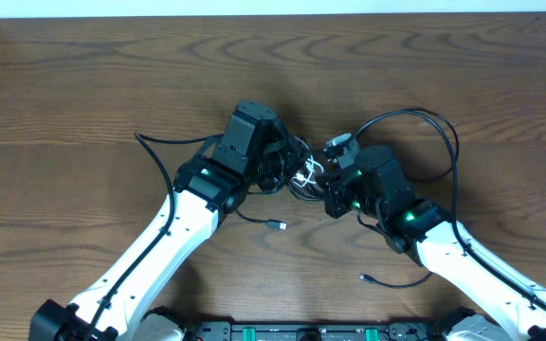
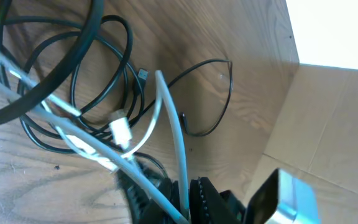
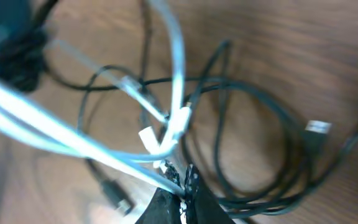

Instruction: Untangle cables

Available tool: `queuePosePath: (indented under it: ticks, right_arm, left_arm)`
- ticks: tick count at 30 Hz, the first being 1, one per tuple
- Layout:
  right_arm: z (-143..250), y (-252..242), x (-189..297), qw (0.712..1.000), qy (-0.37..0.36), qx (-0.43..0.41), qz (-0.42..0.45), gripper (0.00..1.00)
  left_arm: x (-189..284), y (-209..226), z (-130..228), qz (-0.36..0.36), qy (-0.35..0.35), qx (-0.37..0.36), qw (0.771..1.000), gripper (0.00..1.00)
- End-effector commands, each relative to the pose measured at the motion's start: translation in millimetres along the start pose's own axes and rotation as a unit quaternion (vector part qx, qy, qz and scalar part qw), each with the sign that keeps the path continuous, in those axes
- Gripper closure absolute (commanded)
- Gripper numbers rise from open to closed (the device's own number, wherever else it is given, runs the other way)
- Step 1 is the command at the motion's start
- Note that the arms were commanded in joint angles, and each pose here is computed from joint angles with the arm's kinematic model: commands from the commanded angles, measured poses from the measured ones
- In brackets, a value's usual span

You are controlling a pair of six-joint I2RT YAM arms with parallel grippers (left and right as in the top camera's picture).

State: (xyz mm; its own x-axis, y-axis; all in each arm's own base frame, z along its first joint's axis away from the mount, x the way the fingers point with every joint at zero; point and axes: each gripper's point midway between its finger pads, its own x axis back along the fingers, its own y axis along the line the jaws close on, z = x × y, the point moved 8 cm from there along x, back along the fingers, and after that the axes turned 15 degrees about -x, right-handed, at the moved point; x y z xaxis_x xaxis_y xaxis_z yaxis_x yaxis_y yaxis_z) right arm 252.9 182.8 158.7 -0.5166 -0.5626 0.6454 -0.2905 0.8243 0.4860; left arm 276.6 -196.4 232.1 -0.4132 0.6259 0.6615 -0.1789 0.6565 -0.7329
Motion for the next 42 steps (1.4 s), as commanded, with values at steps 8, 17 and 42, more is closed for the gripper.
queuePosePath:
  ticks: [8,17,42]
  right_arm:
    - [-13,-32,7,0.979,-0.094,-0.068,0.17,0.99]
    - [-34,-17,34,0.973,-0.167,-0.075,0.139,0.99]
    - [8,-20,18,0.982,-0.018,-0.156,0.109,0.28]
  left_arm:
    - [4,3,3,-0.01,0.007,0.006,1.0,0.88]
    - [5,12,-4,-0.056,-0.033,-0.108,0.992,0.87]
    - [124,-41,11,0.073,-0.162,-0.254,0.951,0.92]
